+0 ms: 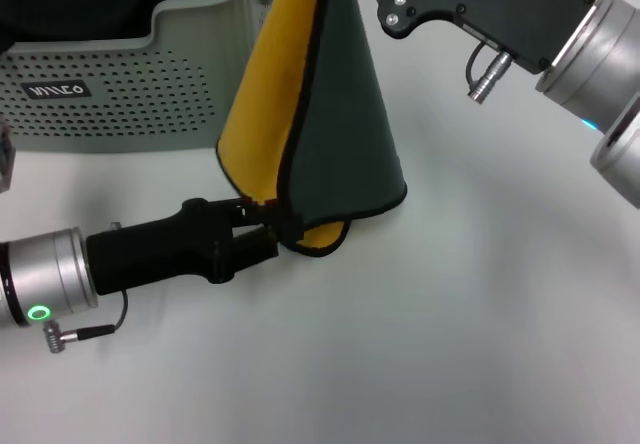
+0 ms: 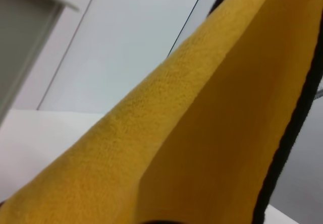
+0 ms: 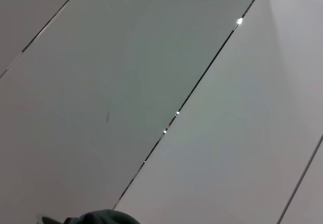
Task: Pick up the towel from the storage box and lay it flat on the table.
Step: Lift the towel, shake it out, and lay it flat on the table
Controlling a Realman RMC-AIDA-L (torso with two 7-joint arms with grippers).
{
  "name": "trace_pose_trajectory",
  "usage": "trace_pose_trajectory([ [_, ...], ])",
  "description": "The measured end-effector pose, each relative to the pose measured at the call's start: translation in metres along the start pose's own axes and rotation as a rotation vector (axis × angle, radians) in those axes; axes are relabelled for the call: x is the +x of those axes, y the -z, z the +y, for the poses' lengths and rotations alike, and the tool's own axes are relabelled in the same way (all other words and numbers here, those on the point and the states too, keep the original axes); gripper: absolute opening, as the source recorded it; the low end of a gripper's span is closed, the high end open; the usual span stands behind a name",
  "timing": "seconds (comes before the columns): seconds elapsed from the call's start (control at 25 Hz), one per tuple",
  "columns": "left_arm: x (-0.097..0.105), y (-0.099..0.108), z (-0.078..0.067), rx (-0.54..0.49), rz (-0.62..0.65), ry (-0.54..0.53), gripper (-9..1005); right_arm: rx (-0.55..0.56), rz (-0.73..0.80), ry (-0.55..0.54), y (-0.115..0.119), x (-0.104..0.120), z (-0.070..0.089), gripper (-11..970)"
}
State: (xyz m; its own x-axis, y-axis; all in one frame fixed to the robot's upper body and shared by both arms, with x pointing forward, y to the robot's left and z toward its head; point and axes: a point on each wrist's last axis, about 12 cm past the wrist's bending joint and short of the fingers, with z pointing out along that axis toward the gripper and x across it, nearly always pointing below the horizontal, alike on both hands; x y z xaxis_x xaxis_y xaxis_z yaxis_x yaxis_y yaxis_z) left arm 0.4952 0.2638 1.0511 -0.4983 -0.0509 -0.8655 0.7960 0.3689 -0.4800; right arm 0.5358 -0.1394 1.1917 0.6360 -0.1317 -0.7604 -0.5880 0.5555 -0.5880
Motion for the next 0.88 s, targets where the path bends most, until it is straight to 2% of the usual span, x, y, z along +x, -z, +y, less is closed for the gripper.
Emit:
trace_pose_trajectory([
  [0.44,0.0046,-0.0020,0.0025,-0.043,-0.042,0.039,366,-0.004,-0.003,-0.004,0.0008,-0.0005,0.0021,46],
  [0.88,0.0064,-0.0048,0.0034,-0.048,-0.034,0.036,348,-0.004,-0.006,-0.010,0.0013,-0.0008,0.0023,50],
])
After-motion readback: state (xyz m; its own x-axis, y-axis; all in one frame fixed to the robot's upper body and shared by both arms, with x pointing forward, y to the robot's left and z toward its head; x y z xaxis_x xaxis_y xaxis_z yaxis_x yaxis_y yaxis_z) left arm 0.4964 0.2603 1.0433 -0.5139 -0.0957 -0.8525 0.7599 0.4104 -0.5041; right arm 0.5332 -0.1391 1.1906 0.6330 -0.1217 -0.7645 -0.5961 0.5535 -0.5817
